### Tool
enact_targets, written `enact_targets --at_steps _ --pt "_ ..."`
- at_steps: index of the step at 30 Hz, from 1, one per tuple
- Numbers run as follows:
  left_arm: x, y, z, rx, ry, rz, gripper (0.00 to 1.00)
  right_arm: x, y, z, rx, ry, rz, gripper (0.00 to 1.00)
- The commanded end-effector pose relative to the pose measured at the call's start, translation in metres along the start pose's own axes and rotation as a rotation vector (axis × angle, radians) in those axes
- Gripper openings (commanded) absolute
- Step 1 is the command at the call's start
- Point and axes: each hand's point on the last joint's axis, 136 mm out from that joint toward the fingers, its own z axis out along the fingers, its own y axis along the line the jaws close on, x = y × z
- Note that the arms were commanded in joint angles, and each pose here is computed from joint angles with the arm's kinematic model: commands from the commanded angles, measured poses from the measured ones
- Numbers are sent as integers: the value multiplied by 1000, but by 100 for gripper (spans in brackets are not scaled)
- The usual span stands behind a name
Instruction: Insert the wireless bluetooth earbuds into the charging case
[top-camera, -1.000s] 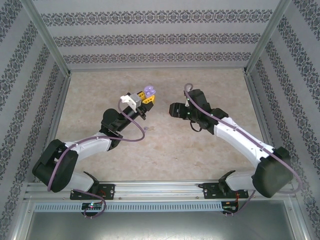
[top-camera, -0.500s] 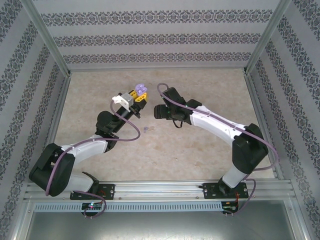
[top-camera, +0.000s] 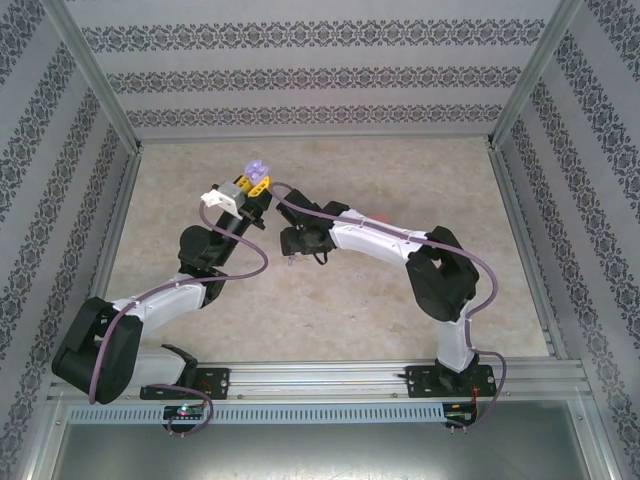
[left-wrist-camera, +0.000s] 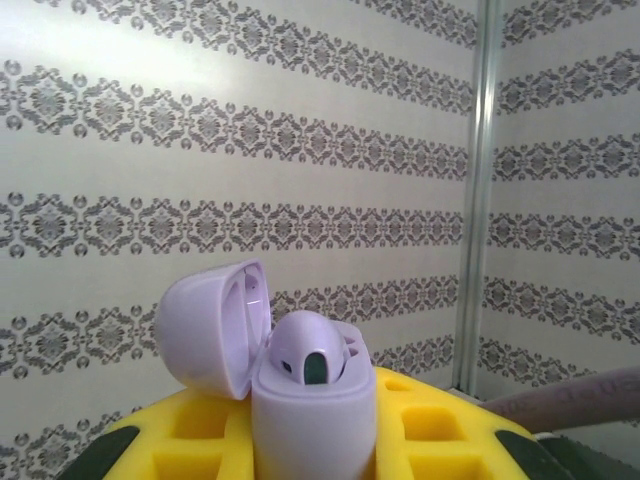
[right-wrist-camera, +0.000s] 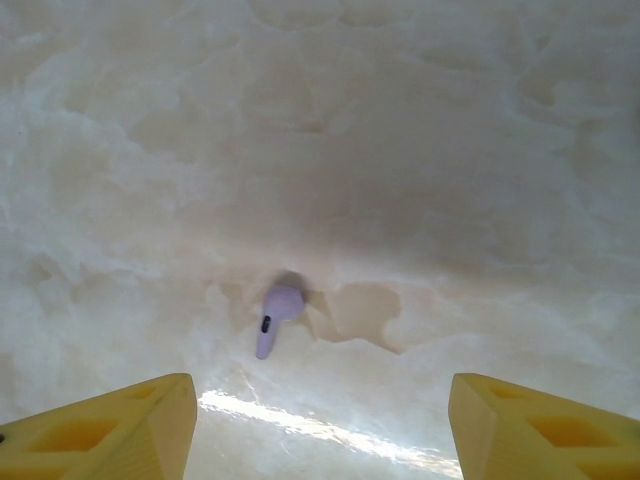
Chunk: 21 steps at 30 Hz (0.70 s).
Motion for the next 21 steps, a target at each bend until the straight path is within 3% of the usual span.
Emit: enact_targets --at_steps 1,9,21 --pt "-29 4 -4 -11 -102 -13 0 -2 2 3 45 -9 71 68" --pt "-32 9 -6 -27 -111 -20 0 -8 -2 9 98 -38 181 68" --pt "-38 17 -10 -51 -127 -23 0 -4 1 17 165 -21 183 67"
